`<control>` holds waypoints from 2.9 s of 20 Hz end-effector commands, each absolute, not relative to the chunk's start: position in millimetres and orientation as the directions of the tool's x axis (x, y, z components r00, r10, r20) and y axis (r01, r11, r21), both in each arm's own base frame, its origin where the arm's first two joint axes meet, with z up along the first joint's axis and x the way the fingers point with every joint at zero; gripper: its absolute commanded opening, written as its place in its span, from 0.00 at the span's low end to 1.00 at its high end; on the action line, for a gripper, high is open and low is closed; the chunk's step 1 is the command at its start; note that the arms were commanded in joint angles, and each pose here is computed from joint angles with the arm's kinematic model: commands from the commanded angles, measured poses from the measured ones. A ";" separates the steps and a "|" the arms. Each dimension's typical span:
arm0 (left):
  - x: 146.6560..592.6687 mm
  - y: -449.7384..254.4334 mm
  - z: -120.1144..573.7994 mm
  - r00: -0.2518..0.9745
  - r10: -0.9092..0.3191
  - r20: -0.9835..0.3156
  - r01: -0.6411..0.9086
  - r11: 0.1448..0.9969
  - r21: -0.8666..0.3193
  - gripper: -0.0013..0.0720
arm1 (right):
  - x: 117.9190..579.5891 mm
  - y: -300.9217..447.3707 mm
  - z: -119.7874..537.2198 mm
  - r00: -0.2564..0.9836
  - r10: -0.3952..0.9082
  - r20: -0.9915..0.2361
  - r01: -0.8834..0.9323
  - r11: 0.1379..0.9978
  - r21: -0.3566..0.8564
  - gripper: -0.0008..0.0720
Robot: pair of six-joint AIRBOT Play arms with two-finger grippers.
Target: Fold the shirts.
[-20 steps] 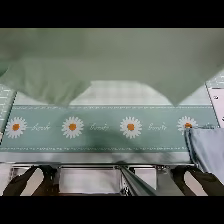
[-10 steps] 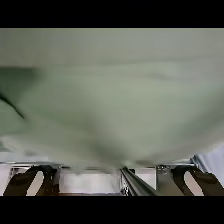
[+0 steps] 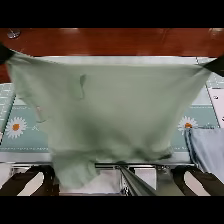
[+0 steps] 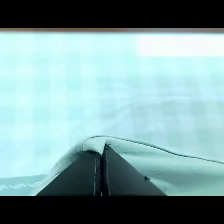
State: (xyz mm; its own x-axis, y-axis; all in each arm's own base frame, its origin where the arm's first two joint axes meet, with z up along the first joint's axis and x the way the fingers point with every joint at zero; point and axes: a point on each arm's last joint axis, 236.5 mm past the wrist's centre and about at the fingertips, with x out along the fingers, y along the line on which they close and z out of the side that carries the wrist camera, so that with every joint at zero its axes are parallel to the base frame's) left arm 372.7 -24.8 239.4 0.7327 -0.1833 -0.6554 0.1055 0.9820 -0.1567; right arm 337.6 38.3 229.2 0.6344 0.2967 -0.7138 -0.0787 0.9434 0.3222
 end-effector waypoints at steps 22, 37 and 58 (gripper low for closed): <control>417.8 -66.3 -12.9 0.050 -0.426 -0.903 0.064 0.904 -0.423 0.04 | 447.3 13.0 -14.3 0.060 0.486 -0.872 0.107 0.865 0.490 0.06; 338.9 0.6 -12.7 -0.022 -0.395 -0.919 -0.146 0.910 -0.388 0.98 | 397.3 -49.0 17.9 0.178 0.321 -0.930 0.225 0.907 0.356 0.87; 178.4 -100.0 -123.3 0.008 -0.557 -0.830 -0.382 0.766 -0.518 0.97 | 297.3 5.3 -15.1 0.424 0.507 -0.750 0.385 0.649 0.656 0.87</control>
State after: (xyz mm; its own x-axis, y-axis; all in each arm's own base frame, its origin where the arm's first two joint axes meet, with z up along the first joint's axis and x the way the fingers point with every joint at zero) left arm 184.0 -94.2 -104.2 -0.0006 -0.5978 -0.8017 -0.4102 0.7312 -0.5450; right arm 297.6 30.1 -23.7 0.3988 0.5313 -0.7474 0.3428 0.6696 0.6589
